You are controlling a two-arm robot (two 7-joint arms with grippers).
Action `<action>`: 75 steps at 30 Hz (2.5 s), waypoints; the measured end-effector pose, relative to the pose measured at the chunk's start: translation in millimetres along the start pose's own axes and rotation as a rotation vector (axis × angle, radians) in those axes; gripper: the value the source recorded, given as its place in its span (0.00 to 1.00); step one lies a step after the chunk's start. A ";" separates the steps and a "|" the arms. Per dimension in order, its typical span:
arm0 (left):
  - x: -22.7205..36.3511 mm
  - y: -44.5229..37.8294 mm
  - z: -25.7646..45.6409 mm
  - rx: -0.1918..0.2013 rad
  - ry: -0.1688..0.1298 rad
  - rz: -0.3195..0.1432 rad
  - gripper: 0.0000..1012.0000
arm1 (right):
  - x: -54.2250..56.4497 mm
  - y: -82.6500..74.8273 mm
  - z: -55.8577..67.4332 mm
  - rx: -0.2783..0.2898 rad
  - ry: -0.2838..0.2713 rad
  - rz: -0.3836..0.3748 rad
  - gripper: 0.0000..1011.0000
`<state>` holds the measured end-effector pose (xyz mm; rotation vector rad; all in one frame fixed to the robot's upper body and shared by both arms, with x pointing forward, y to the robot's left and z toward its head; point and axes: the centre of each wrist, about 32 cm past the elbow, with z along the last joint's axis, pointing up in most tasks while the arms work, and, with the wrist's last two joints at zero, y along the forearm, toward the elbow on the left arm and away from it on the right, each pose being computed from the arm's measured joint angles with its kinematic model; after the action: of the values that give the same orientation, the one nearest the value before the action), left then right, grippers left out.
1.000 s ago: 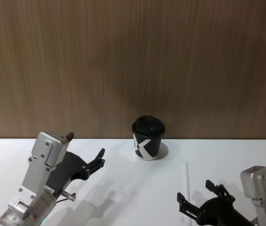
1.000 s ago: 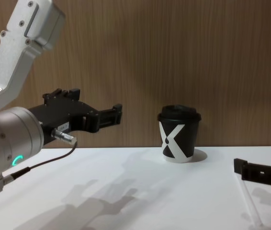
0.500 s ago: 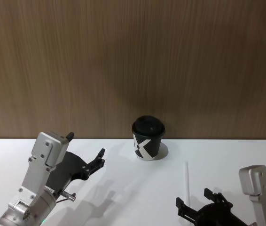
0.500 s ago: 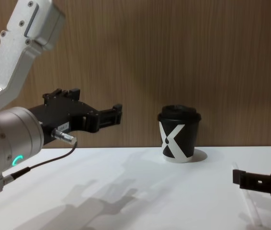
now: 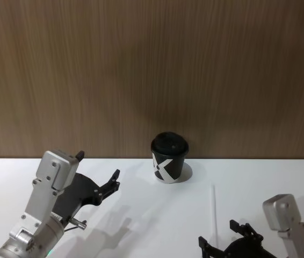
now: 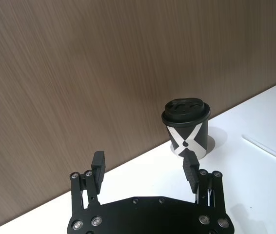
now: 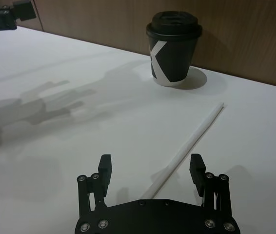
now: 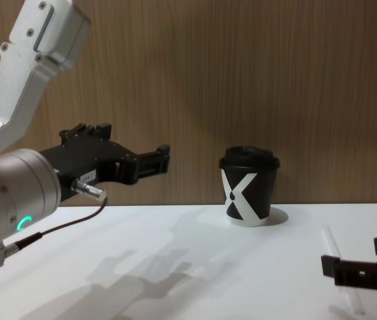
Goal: Pick up the straw with one hand, pass it to the other hand, and insert it into the cup.
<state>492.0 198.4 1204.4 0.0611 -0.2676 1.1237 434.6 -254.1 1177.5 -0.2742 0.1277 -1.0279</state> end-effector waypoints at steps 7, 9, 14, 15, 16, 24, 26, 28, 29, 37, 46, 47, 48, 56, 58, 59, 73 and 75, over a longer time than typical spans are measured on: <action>0.0 0.0 0.0 0.000 0.000 0.000 0.99 | 2.1 -1.3 -5.3 -0.023 -0.033 0.010 0.99; 0.0 0.0 0.0 0.000 0.000 0.000 0.99 | 2.6 -1.3 -7.5 -0.031 -0.034 0.009 0.99; 0.0 0.0 0.0 0.000 0.000 0.000 0.99 | 3.6 -0.8 -11.0 -0.046 -0.028 0.007 0.99; 0.0 0.0 0.0 0.000 0.000 0.000 0.99 | 3.9 -0.5 -12.1 -0.051 -0.024 0.005 0.99; 0.0 0.0 0.0 0.000 0.000 0.000 0.99 | 3.9 -0.5 -12.1 -0.051 -0.024 0.005 0.99; 0.0 0.0 0.0 0.000 0.000 0.000 0.99 | 5.8 3.4 -15.2 -0.067 -0.008 0.000 0.99; 0.0 0.0 0.0 0.000 0.000 0.000 0.99 | 6.4 4.6 -15.8 -0.070 -0.006 -0.001 0.99; 0.0 0.0 0.0 0.000 0.000 0.000 0.99 | 6.7 5.4 -16.0 -0.073 -0.004 -0.002 0.99; 0.0 0.0 0.0 0.000 0.000 0.000 0.99 | 6.9 6.1 -16.2 -0.076 -0.003 -0.003 0.99; 0.0 0.0 0.0 0.000 0.000 0.000 0.99 | 6.9 7.5 -16.7 -0.090 0.002 -0.006 0.99; 0.0 0.0 0.0 0.000 0.000 0.000 0.99 | 4.2 7.1 -16.7 -0.107 0.018 -0.008 0.99; 0.0 0.0 0.0 0.000 0.000 0.000 0.99 | 3.9 7.0 -16.6 -0.108 0.020 -0.009 0.99; 0.0 0.0 0.0 0.000 0.000 0.000 0.99 | 3.7 7.0 -16.5 -0.110 0.021 -0.009 0.97; 0.0 0.0 0.0 0.000 0.000 0.000 0.99 | 1.4 6.9 -16.2 -0.118 0.032 -0.009 0.91; 0.0 0.0 0.0 0.000 0.000 0.000 0.99 | 0.9 6.8 -16.1 -0.119 0.034 -0.008 0.90; 0.0 0.0 0.0 0.000 0.000 0.000 0.99 | 0.7 6.8 -16.1 -0.121 0.035 -0.008 0.89; 0.0 0.0 0.0 0.000 0.000 0.000 0.99 | -0.8 6.7 -17.0 -0.128 0.043 -0.008 0.82; 0.0 0.0 0.0 0.000 0.000 0.000 0.99 | -0.9 6.6 -17.1 -0.128 0.044 -0.008 0.80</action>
<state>492.0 198.4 1204.4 0.0610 -0.2676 1.1237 435.7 -253.0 1159.2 -0.3691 0.2330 -1.0353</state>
